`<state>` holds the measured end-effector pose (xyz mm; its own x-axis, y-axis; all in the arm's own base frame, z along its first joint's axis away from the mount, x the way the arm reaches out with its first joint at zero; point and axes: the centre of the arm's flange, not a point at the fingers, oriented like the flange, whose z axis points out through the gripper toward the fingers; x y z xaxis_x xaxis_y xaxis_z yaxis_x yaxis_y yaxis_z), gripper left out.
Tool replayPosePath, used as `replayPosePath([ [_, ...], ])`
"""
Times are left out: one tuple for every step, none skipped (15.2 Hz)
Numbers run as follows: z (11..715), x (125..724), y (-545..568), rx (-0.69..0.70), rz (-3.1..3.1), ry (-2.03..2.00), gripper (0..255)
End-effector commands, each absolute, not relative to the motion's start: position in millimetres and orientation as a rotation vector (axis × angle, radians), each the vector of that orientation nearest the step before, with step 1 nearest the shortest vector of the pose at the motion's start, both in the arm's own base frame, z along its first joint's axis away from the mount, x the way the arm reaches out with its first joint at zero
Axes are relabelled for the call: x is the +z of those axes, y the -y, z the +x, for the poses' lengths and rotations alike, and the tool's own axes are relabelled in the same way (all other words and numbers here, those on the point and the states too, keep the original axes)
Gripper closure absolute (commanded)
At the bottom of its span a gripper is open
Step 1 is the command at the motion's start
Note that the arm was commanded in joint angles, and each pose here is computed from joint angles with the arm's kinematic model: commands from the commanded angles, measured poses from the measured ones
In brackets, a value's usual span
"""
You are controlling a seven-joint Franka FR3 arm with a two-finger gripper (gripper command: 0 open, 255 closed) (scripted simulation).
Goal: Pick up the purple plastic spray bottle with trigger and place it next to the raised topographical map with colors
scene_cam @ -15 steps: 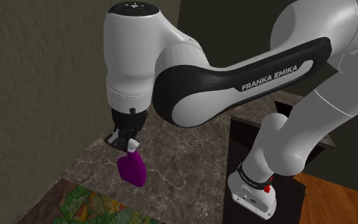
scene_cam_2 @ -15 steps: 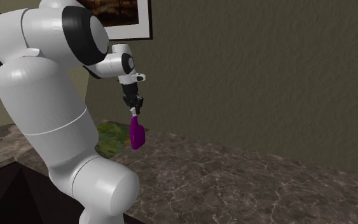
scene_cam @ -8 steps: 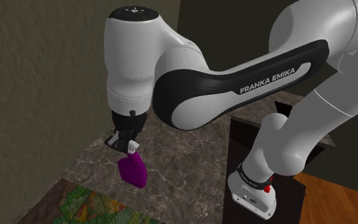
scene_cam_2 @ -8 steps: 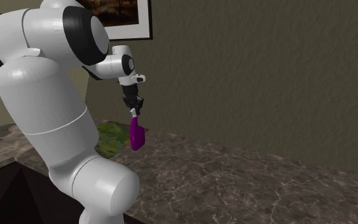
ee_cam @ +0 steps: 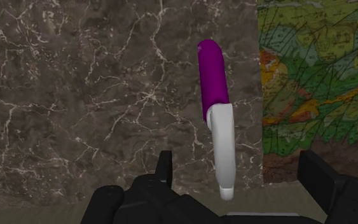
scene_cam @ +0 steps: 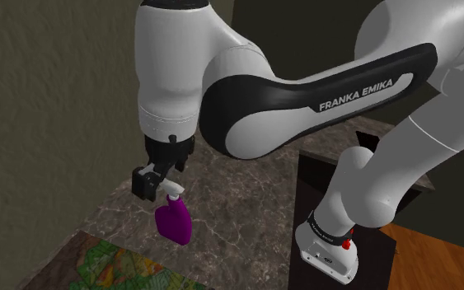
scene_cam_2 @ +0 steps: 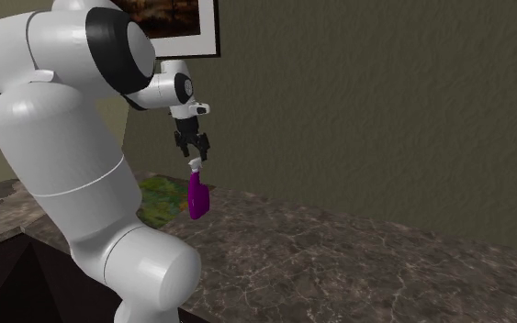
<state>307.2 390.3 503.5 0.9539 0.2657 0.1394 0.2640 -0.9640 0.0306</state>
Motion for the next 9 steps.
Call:
replayPosePath([
  [303.3,526.9,-391.0,0.222,3.093,-0.419,0],
  [301.8,537.2,-390.9,0.222,3.093,-0.419,0],
  [301.8,537.2,-390.9,0.222,3.093,-0.419,0],
  [301.8,537.2,-390.9,0.222,3.093,-0.419,0],
  [301.8,537.2,-390.9,0.222,3.093,-0.419,0],
  [301.8,537.2,-390.9,0.222,3.093,-0.419,0],
  [301.8,537.2,-390.9,0.222,3.093,-0.419,0],
  [301.8,537.2,-390.9,0.222,3.093,-0.419,0],
  [301.8,537.2,-390.9,0.222,3.093,-0.419,0],
])
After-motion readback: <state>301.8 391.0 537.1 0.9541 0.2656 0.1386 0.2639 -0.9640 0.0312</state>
